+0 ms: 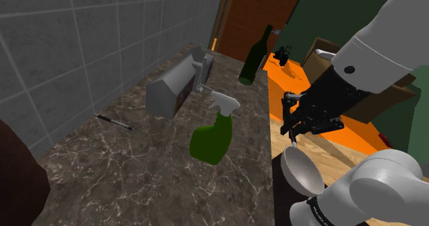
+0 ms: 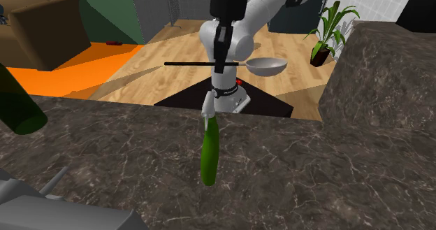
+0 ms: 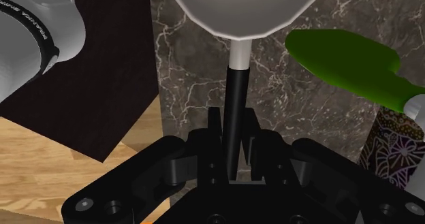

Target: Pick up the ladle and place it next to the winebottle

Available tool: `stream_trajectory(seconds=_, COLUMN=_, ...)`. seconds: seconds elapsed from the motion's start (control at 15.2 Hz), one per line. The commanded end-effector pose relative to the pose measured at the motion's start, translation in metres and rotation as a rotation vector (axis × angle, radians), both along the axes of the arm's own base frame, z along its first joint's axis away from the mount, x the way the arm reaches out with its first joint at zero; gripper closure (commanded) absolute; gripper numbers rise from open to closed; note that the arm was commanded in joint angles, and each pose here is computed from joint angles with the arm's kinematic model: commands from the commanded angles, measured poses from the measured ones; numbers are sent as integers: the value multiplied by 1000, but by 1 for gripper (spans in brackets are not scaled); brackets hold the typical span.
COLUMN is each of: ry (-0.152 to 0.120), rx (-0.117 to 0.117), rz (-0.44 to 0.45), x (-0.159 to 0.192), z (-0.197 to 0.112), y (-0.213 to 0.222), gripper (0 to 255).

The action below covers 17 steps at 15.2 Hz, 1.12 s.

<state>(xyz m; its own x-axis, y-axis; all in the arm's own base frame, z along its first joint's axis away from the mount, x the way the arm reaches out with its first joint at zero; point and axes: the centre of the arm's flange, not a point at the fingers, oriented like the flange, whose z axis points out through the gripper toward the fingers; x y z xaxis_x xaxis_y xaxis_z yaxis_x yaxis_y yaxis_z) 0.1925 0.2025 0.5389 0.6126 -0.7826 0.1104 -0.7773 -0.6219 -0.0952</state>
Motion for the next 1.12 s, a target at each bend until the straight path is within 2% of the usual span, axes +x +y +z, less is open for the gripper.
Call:
stream_trajectory(seconds=0.0, ry=0, rx=0, rz=0, x=-1, z=11, y=0, gripper=255)
stream_trajectory(seconds=1.06, ry=0, rx=0, rz=0, x=-1, z=95, y=0, gripper=255)
